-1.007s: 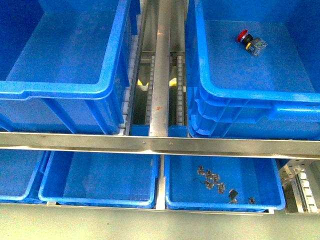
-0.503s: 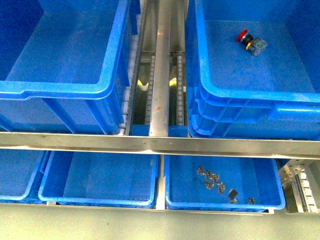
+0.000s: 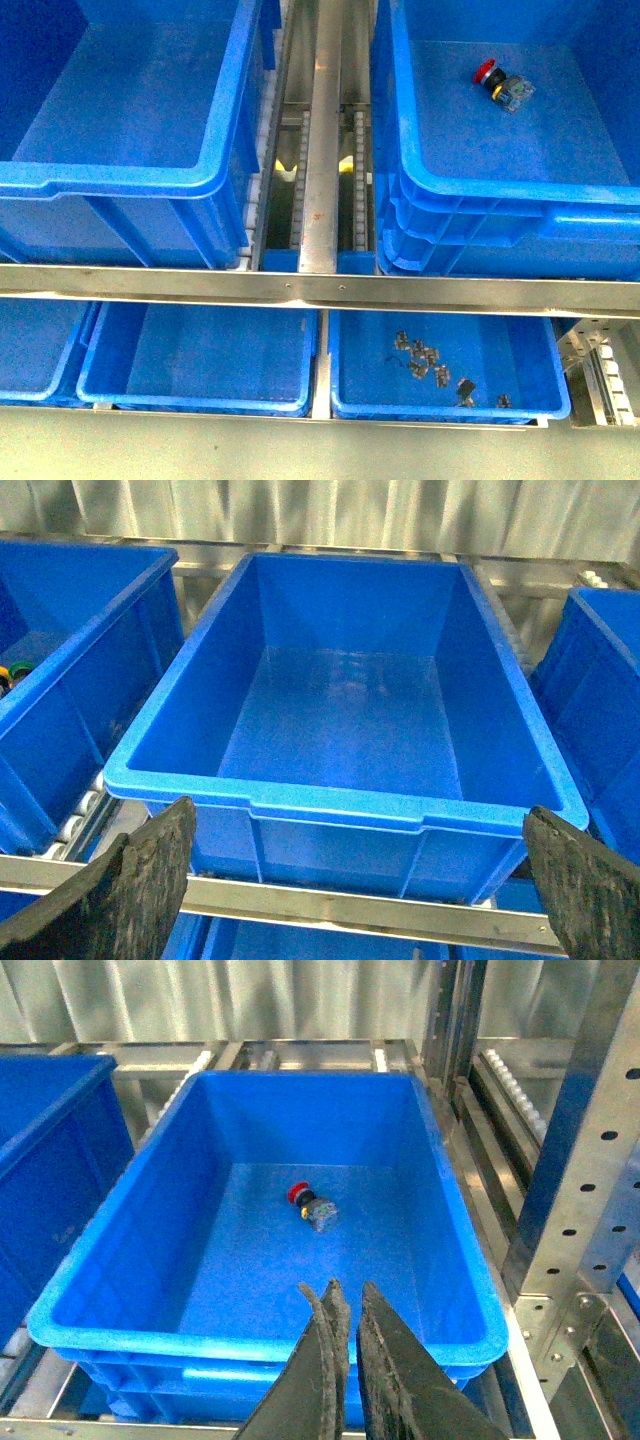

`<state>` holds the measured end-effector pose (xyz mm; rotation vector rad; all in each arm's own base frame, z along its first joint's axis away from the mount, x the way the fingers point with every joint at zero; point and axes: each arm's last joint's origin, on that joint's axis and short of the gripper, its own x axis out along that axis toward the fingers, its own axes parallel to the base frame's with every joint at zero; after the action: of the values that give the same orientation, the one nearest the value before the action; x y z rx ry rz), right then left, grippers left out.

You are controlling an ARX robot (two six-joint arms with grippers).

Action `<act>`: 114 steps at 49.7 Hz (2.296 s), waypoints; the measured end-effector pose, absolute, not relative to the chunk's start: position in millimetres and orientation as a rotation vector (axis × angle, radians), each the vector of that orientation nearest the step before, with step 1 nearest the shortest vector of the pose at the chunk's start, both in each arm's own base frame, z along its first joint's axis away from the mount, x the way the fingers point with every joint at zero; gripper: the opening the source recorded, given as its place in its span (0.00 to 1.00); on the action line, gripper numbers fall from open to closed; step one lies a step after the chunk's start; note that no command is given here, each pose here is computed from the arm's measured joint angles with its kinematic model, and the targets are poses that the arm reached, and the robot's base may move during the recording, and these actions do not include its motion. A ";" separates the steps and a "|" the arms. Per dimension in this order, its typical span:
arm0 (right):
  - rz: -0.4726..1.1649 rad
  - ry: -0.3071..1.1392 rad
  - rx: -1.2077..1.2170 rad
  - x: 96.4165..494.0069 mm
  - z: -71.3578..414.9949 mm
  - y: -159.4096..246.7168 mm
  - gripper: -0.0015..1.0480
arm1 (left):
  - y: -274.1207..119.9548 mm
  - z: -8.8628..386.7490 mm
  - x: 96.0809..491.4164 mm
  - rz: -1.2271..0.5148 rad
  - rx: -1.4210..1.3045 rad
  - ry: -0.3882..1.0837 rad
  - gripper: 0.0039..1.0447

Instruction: Pick red and yellow buttons and place in box

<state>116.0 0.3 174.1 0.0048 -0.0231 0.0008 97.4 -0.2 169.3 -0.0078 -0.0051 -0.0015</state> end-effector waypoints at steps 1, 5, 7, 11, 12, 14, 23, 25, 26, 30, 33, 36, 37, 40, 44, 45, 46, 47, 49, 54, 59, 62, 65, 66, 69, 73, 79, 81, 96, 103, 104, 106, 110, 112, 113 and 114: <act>0.001 -0.023 0.005 115.5 174.1 0.3 0.03 | -0.2 169.3 97.4 -0.002 -0.008 -0.005 0.93; 0.001 -0.023 0.005 113.1 174.0 0.3 0.03 | -0.2 169.3 97.4 -0.002 -0.008 -0.005 0.93; 0.001 -0.023 0.005 112.1 174.0 0.3 0.03 | -0.2 169.3 97.4 -0.002 -0.008 -0.005 0.93; 0.001 -0.023 0.005 110.4 173.8 0.3 0.03 | -0.2 169.3 97.4 -0.002 -0.008 -0.005 0.93; 0.001 -0.023 0.005 110.1 173.8 0.3 0.03 | -0.2 169.3 97.4 -0.002 -0.008 -0.005 0.93; 0.001 -0.023 0.005 109.4 173.7 0.3 0.03 | -0.2 169.3 97.4 -0.002 -0.008 -0.005 0.93; 0.003 -0.009 0.004 97.7 170.1 0.3 0.03 | -0.2 169.3 97.4 -0.002 -0.008 -0.005 0.93; 0.002 -0.018 0.004 96.9 170.8 0.2 0.03 | -0.2 169.3 97.4 -0.002 -0.008 -0.005 0.93; 0.001 -0.022 0.004 96.6 171.0 0.2 0.03 | -0.2 169.3 97.4 -0.002 -0.008 -0.005 0.93; 0.003 -0.017 0.004 96.7 170.6 0.2 0.03 | -0.2 169.3 97.4 -0.002 -0.008 -0.005 0.93; 0.003 -0.018 0.003 96.7 170.7 0.2 0.05 | -0.2 169.3 97.4 -0.002 -0.008 -0.005 0.93; 0.002 -0.019 0.003 96.6 170.8 0.2 0.20 | -0.2 169.3 97.4 -0.002 -0.008 -0.005 0.93; 0.002 -0.019 0.003 96.6 170.8 0.2 0.25 | -0.2 169.3 97.4 -0.002 -0.008 -0.005 0.93; 0.002 -0.018 0.003 96.6 170.7 0.2 0.38 | -0.2 169.3 97.4 -0.002 -0.008 -0.005 0.93; 0.002 -0.019 0.003 96.6 170.8 0.2 0.56 | -0.2 169.3 97.4 -0.002 -0.008 -0.005 0.93; 0.002 -0.019 0.003 96.6 170.8 0.2 0.61 | -0.2 169.3 97.4 -0.002 -0.008 -0.005 0.93; 0.002 -0.019 0.003 96.6 170.8 0.2 0.66 | -0.2 169.3 97.4 -0.002 -0.008 -0.005 0.93; 0.002 -0.019 0.003 96.6 170.8 0.2 0.70 | -0.2 169.3 97.4 -0.002 -0.008 -0.005 0.93; 0.002 -0.019 0.003 96.6 170.8 0.2 0.80 | -0.2 169.3 97.4 -0.002 -0.008 -0.005 0.93; -0.005 -0.018 0.004 96.6 170.7 0.0 0.94 | -0.2 169.3 97.4 -0.004 -0.007 -0.005 0.93; -0.003 -0.018 0.003 96.6 170.7 0.0 0.94 | -0.1 169.3 97.4 -0.001 -0.008 -0.005 0.93; -0.002 -0.017 0.003 96.6 170.6 0.1 0.94 | -0.1 169.3 97.4 -0.001 -0.008 -0.005 0.93; -0.002 -0.017 0.003 96.6 170.6 0.1 0.94 | -0.1 169.3 97.4 -0.002 -0.008 -0.005 0.93; -0.002 -0.017 0.003 96.6 170.6 0.1 0.94 | -0.1 169.3 97.4 -0.001 -0.008 -0.005 0.93; -0.002 -0.018 0.003 96.5 170.7 0.1 0.94 | -0.1 169.3 97.4 -0.001 -0.008 -0.005 0.93; -0.001 -0.017 0.003 96.6 170.6 0.1 0.94 | -0.1 169.3 97.4 -0.001 -0.008 -0.005 0.93; -0.001 -0.017 0.003 96.6 170.6 0.1 0.94 | -0.1 169.3 97.4 -0.001 -0.008 -0.005 0.93; -0.001 -0.017 0.003 96.6 170.6 0.1 0.94 | -0.1 169.3 97.4 -0.001 -0.008 -0.005 0.93; -0.001 -0.016 0.003 96.5 170.5 0.1 0.94 | 0.0 169.3 97.4 0.000 -0.007 -0.006 0.93; 0.010 -0.016 0.002 96.6 170.1 0.3 0.94 | 0.1 169.3 97.4 0.007 -0.008 -0.005 0.93; 0.010 -0.015 0.002 96.6 170.1 0.3 0.94 | 0.1 169.3 97.4 0.006 -0.008 -0.005 0.93; 0.010 -0.016 0.002 96.6 170.1 0.3 0.94 | 0.1 169.3 97.4 0.006 -0.008 -0.005 0.93; 0.003 -0.015 0.002 96.6 170.1 0.1 0.94 | 0.0 169.3 97.4 0.002 -0.008 -0.005 0.93; 0.002 -0.015 0.002 96.6 170.1 0.1 0.94 | -0.1 169.3 97.4 0.000 -0.008 -0.005 0.93; 0.001 -0.015 0.002 96.6 170.1 0.0 0.94 | -0.1 169.3 97.4 0.000 -0.008 -0.005 0.93; 0.001 -0.015 0.002 96.6 170.1 0.0 0.94 | -0.1 169.3 97.4 -0.002 -0.008 -0.005 0.93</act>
<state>96.6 0.0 170.1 0.0025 -0.0154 0.0008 97.4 -0.1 169.3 -0.0078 -0.0051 -0.0019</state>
